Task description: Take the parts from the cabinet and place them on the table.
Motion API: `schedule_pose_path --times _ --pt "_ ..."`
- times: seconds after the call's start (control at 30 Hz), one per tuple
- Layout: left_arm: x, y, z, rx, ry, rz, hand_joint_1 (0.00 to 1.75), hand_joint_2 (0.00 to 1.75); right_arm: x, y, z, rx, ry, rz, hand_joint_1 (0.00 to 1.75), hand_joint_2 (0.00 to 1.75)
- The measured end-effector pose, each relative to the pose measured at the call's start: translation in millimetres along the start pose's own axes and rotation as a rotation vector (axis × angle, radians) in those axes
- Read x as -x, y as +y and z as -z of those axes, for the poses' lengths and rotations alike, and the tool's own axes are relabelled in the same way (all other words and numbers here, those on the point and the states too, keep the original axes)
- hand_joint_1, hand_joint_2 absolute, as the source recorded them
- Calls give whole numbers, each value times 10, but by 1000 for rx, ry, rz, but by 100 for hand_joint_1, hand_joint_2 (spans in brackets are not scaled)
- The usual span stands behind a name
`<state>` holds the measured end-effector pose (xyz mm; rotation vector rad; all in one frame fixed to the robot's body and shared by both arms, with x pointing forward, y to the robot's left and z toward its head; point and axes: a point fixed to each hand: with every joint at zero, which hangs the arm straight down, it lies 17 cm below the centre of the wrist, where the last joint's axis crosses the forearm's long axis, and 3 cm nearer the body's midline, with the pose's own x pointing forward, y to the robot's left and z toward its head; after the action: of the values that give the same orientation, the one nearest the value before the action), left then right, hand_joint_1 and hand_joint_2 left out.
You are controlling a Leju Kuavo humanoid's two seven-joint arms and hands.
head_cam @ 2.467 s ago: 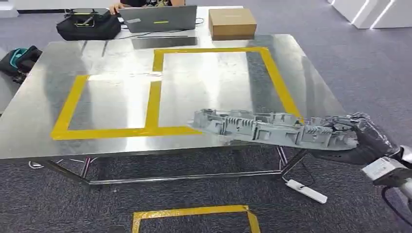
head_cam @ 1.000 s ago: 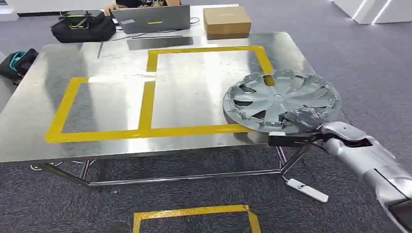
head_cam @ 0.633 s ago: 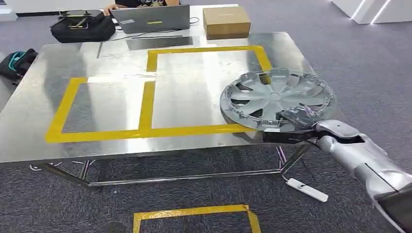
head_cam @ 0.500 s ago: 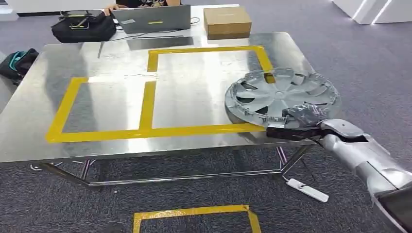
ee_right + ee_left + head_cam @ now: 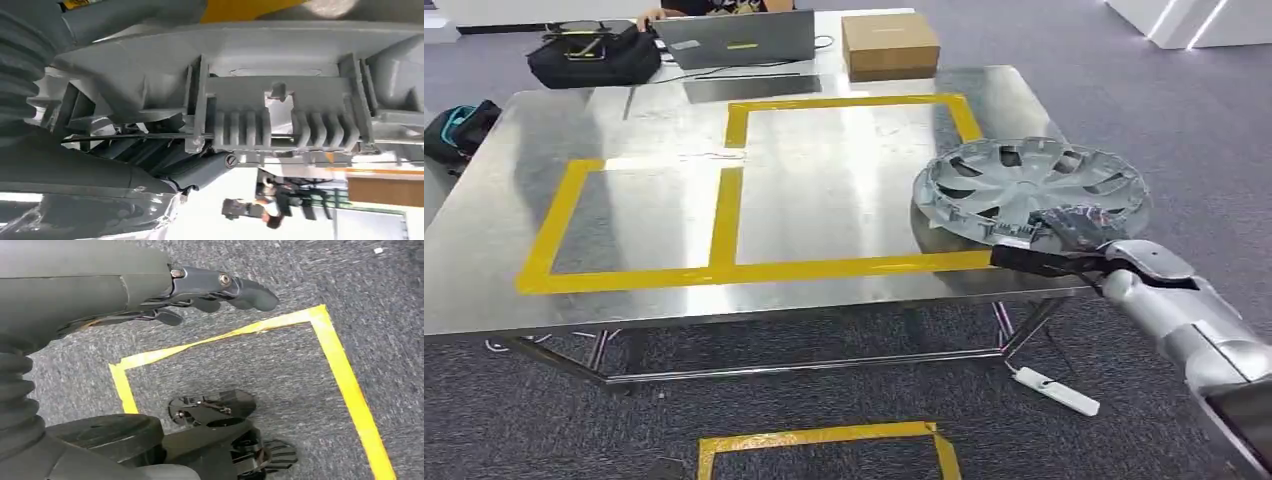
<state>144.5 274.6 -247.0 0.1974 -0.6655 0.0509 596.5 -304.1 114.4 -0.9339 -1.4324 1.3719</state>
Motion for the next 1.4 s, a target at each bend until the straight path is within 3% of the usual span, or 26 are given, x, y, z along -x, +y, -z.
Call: schedule_pose_path --times 0.2,0.37,0.53,0.83,1.13,1.17,1.4 --pt "-28 -4 13 6 -6 6 0 175 -597 41 166 -44 -139 1 175 175" --pt "-20 -15 12 13 -2 13 0 175 -1331 223 172 -110 -326 26 175 175" --pt "2 -16 8 14 8 15 0 175 -1734 301 160 -125 -404 5 175 175" --pt "-39 -14 3 11 -28 62 0 175 -1728 295 199 -103 -372 -56 175 175" --pt "-53 -46 -9 30 -47 89 0 175 -1419 213 224 -43 -288 -114 175 175" --pt "-52 -56 -11 35 -47 88 0 175 -1398 215 218 -44 -286 -107 0 0" --pt "-37 -6 -5 12 -42 100 0 175 -1260 218 186 -46 -265 -45 0 0"
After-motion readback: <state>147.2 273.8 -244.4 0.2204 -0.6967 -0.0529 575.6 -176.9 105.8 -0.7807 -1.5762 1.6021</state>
